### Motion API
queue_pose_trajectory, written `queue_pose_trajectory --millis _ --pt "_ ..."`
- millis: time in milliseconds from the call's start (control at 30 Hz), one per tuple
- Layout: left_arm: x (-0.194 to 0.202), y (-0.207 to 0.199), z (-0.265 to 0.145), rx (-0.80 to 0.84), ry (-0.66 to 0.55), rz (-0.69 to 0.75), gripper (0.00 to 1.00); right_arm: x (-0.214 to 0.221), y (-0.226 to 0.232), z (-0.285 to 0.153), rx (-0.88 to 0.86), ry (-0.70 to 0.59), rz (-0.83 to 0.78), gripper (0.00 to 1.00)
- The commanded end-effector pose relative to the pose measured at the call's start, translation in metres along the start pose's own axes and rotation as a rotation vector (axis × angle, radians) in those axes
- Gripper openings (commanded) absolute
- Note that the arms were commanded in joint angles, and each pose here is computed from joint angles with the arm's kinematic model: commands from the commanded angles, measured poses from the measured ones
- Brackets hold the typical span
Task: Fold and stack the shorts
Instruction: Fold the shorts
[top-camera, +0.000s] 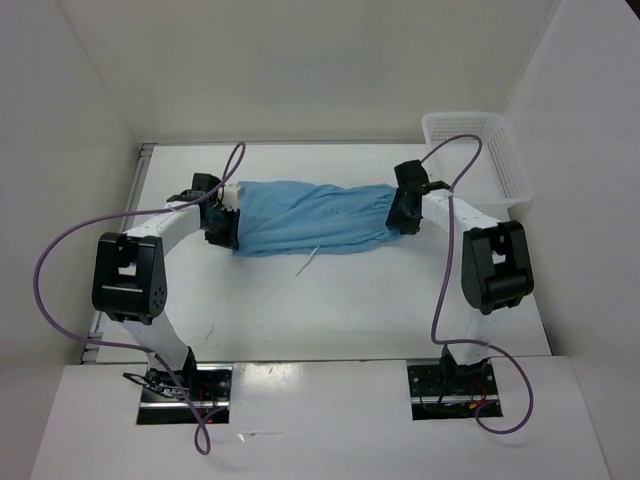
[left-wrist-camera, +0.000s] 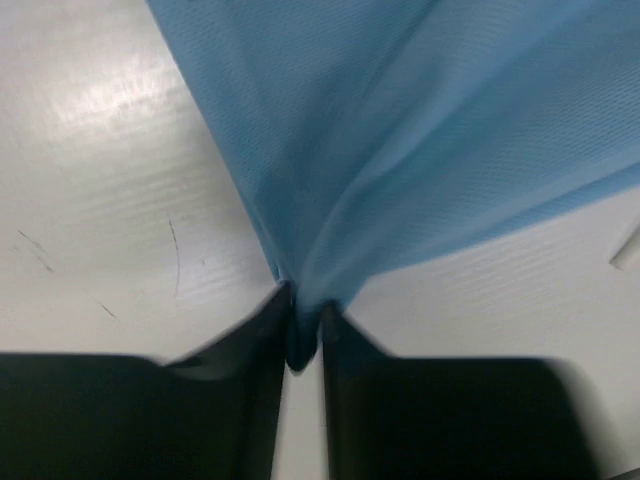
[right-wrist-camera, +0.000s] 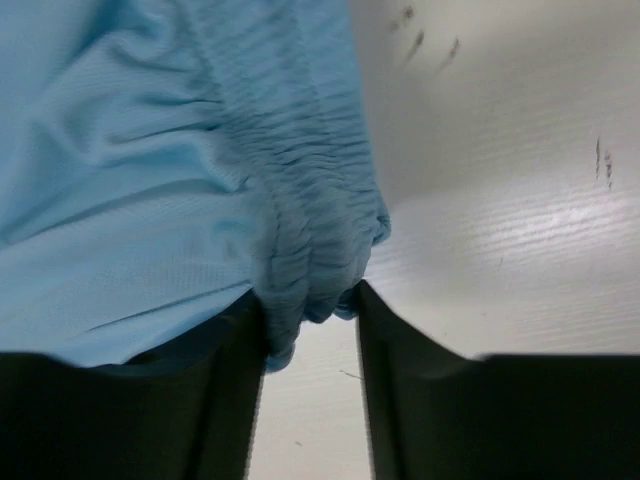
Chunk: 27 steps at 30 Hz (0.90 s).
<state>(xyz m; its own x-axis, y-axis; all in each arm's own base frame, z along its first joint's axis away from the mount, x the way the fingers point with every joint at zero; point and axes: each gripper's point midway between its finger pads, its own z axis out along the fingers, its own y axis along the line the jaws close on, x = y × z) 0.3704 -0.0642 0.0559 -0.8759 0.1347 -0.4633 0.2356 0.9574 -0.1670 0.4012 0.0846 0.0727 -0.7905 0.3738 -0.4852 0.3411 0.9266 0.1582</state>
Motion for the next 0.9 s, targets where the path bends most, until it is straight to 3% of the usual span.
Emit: queue_pose_trajectory --millis 0,100,133,200,267,333,400,533,667,867 --pt "0.016 0.013 0.010 -0.021 0.046 -0.029 0.35 0.021 -0.011 0.015 0.045 0.053 -0.007 0.46" --pt "0.017 0.011 0.008 -0.011 0.048 -0.030 0.47 0.013 -0.011 0.008 0.047 0.030 -0.005 0.73" --pt "0.014 0.012 0.003 -0.023 0.033 -0.026 0.57 0.004 -0.007 -0.005 0.024 -0.004 0.002 0.77" --pt "0.004 0.014 -0.014 -0.057 -0.012 -0.016 0.62 -0.007 -0.001 -0.021 -0.016 -0.050 0.012 0.89" --pt "-0.005 0.021 -0.031 -0.099 -0.050 -0.016 0.73 -0.020 0.006 -0.039 -0.069 -0.109 0.014 0.93" --pt "-0.012 0.021 -0.040 -0.112 -0.061 -0.014 0.81 -0.024 0.007 -0.044 -0.120 -0.110 0.037 0.94" --pt "-0.026 0.020 -0.052 -0.116 -0.104 -0.006 1.00 -0.030 -0.001 -0.045 -0.134 -0.113 0.066 0.94" --pt "-0.040 0.019 -0.062 -0.120 -0.146 0.002 1.00 -0.038 -0.001 -0.037 -0.152 -0.124 0.082 0.93" --pt "-0.048 0.017 -0.063 -0.109 -0.161 0.006 1.00 -0.037 -0.008 -0.013 -0.128 -0.105 0.117 0.79" --pt "-0.057 0.017 -0.062 -0.084 -0.172 0.002 1.00 -0.027 -0.009 0.026 -0.113 -0.042 0.107 0.78"
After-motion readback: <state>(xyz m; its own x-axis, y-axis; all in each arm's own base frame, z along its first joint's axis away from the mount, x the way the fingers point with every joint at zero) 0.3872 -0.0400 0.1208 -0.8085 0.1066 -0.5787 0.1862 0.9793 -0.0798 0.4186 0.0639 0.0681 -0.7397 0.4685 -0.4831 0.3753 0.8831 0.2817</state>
